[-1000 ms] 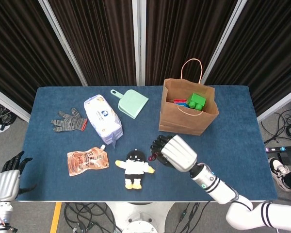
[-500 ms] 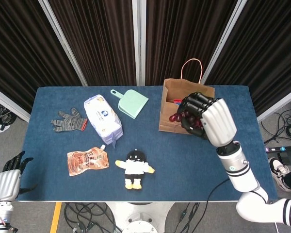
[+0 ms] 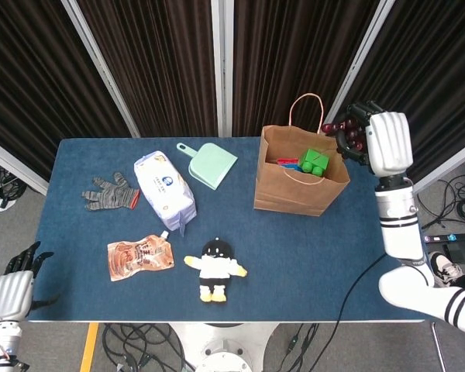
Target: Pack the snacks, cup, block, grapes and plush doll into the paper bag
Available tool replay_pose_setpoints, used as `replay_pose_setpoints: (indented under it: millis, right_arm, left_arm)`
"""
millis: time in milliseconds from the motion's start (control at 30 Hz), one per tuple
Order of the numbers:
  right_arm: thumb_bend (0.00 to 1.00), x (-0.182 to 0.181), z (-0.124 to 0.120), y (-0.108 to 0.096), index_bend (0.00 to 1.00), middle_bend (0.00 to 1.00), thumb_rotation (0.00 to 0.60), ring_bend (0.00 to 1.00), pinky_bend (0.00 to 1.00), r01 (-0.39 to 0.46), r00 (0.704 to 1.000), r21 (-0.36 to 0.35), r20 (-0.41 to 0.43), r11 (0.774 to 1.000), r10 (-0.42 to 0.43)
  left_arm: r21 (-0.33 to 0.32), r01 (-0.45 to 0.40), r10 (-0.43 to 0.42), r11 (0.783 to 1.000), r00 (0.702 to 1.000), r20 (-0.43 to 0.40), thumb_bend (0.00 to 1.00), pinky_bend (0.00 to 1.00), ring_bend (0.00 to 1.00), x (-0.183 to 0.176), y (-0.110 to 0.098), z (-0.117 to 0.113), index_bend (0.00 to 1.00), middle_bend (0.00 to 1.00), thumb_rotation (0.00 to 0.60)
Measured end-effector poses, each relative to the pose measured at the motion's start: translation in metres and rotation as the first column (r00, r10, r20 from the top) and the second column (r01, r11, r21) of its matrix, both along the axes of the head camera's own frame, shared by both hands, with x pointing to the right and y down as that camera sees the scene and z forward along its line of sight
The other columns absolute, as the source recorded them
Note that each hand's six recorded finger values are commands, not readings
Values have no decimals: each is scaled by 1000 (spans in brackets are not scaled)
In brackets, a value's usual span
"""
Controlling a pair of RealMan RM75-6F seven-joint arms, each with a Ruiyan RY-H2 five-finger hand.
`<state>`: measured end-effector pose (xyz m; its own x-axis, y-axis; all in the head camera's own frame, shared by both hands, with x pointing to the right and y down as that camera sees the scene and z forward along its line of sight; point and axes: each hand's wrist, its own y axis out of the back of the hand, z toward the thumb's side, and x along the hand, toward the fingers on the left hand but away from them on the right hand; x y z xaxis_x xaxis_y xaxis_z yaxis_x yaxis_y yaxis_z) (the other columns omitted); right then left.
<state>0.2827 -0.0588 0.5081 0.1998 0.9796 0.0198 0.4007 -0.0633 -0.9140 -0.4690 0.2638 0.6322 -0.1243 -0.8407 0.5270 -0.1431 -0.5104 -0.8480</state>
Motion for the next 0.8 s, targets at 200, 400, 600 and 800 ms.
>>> replay_pose_setpoints:
  millis: [200, 400, 600, 800]
  right_arm:
    - [369, -12, 42, -4, 553, 531, 600, 386, 679, 16, 998, -99, -53, 995, -21]
    - [23, -24, 73, 4, 0, 102, 600, 0, 175, 65, 992, -240, -87, 969, -88]
    - [0, -31, 72, 10, 0, 24, 600, 0, 82, 96, 992, -269, -59, 958, -116]
    - [0, -42, 40, 17, 0, 59, 600, 0, 54, 158, 987, -145, 21, 977, -157]
  left_arm:
    - [-2, 2, -2, 1000, 1000, 2, 119, 134, 111, 0, 0, 0, 271, 156, 600]
    - [-3, 11, -11, 1000, 1000, 3, 120, 134, 111, -2, 2, 0, 271, 156, 600]
    - [-5, 12, -12, 1000, 1000, 0, 119, 134, 111, -2, 3, 1, 271, 156, 600]
    - [3, 5, -5, 1000, 1000, -3, 120, 134, 111, -1, 2, 0, 271, 156, 600]
